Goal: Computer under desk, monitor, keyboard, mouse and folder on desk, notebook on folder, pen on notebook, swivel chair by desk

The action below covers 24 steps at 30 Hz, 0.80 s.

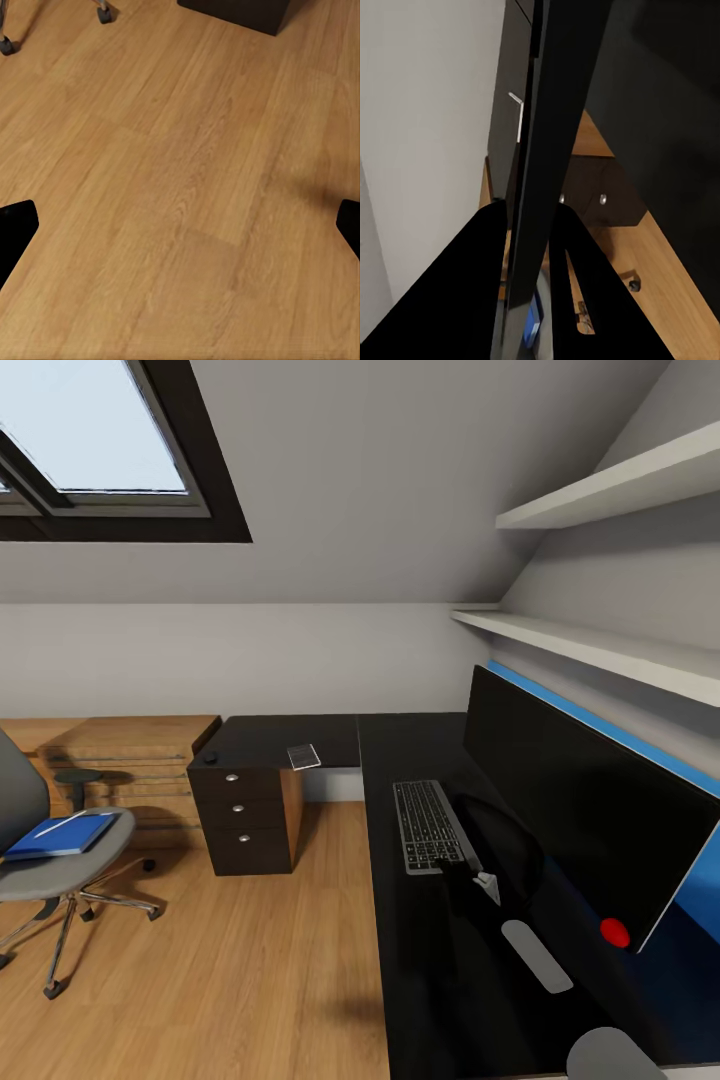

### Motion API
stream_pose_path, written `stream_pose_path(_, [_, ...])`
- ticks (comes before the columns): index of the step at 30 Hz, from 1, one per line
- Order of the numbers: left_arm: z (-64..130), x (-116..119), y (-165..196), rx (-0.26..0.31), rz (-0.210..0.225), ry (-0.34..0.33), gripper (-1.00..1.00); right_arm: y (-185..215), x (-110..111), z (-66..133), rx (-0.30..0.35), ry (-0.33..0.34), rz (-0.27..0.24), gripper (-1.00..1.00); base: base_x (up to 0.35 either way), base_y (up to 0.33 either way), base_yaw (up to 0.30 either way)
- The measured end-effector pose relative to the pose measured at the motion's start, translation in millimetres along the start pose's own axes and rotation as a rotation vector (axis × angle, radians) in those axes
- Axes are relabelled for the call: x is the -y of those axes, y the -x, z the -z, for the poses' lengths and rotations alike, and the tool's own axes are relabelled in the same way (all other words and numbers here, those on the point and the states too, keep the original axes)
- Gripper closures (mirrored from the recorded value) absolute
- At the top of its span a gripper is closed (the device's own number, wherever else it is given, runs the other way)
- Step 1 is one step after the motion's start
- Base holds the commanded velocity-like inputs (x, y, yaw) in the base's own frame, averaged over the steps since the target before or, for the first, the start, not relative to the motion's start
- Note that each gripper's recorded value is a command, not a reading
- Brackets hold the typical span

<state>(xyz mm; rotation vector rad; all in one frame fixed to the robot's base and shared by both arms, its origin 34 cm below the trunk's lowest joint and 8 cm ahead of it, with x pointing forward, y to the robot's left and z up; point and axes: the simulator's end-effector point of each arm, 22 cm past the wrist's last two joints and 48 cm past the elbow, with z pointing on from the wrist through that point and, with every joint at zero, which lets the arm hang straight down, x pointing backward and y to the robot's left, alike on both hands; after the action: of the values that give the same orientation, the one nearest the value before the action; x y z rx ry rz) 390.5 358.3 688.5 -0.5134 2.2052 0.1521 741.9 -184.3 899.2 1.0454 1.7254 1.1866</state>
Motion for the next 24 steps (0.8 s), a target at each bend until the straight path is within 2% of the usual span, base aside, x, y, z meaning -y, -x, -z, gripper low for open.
stream_pose_path(24, [-0.1, -2.3, -0.2, -0.001, -0.001, 0.006, -1.0, -0.2, 1.0, 0.1, -0.001, -0.003, 0.0, 1.0, -0.04, -0.04, 0.0])
